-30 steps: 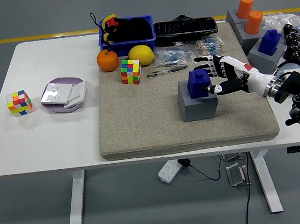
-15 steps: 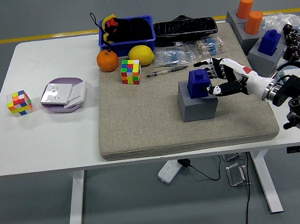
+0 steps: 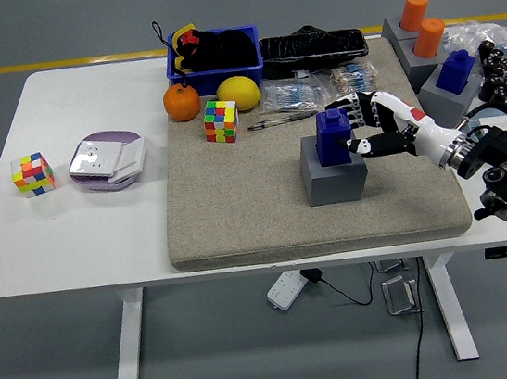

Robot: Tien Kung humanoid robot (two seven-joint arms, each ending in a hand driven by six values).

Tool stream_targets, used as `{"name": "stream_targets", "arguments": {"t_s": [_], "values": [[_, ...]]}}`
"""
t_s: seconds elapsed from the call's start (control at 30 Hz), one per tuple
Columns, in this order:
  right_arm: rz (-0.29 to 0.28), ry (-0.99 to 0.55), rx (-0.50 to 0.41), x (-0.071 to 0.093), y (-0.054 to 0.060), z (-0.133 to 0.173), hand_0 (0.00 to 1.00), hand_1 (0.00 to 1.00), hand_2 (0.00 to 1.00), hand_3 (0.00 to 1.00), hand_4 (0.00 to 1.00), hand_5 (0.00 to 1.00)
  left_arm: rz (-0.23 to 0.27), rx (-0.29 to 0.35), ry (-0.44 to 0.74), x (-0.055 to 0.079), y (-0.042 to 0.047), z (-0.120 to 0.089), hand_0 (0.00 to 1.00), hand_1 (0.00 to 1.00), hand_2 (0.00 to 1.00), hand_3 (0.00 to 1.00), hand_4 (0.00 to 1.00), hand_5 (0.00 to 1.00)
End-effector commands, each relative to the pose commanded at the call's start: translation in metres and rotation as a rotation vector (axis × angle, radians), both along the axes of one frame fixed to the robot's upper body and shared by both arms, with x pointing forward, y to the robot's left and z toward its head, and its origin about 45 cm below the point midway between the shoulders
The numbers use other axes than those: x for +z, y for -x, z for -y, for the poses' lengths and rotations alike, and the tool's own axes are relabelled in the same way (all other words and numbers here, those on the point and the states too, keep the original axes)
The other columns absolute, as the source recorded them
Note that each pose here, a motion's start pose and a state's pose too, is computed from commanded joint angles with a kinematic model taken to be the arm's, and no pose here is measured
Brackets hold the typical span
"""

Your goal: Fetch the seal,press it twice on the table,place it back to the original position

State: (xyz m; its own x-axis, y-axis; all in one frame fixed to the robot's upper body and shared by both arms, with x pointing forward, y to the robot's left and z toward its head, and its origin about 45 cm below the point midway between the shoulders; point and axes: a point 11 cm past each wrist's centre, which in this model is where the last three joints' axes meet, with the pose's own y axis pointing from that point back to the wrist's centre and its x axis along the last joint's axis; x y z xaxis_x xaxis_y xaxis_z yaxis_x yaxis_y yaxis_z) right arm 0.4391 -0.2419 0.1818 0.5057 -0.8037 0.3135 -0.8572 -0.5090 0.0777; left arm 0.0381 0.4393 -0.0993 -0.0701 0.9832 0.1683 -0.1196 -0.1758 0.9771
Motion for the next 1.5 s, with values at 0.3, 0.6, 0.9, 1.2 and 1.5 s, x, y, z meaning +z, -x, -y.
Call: {"name": "stream_targets", "arguments": {"t_s": [0.3,0.6,0.9,1.2,1.5], "values": [[0.037,-0.012,-0.028,0.016,-0.003,0.014,0.461,0.396,0.416,0.472,0.498,0.002,0.0,0.002,0.002,-0.001,0.0008,0.001,0.845,0.83,0.803,0.856,0.852,0.467],[0.095,-0.015,-0.136,0.034,-0.003,0.058,0.46,0.393,0.413,0.464,0.496,0.002,-0.004,0.006,0.002,-0.001,0.0034,0.001,0.844,0.83,0.803,0.856,0.854,0.467],[0.06,0.009,-0.258,0.013,0.009,0.1,0.46,0.391,0.412,0.457,0.496,0.002,-0.002,0.005,0.003,-0.001,0.0028,0.001,0.844,0.83,0.804,0.856,0.854,0.467],[-0.056,0.043,-0.299,-0.037,0.032,0.106,0.459,0.388,0.408,0.452,0.496,0.002,-0.004,0.005,0.005,-0.001,0.0044,0.002,0.844,0.83,0.804,0.856,0.853,0.466],[-0.131,0.064,-0.307,-0.065,0.045,0.104,0.458,0.388,0.407,0.451,0.495,0.002,-0.01,0.006,0.006,-0.002,0.0075,0.003,0.844,0.83,0.804,0.856,0.854,0.466]]}}
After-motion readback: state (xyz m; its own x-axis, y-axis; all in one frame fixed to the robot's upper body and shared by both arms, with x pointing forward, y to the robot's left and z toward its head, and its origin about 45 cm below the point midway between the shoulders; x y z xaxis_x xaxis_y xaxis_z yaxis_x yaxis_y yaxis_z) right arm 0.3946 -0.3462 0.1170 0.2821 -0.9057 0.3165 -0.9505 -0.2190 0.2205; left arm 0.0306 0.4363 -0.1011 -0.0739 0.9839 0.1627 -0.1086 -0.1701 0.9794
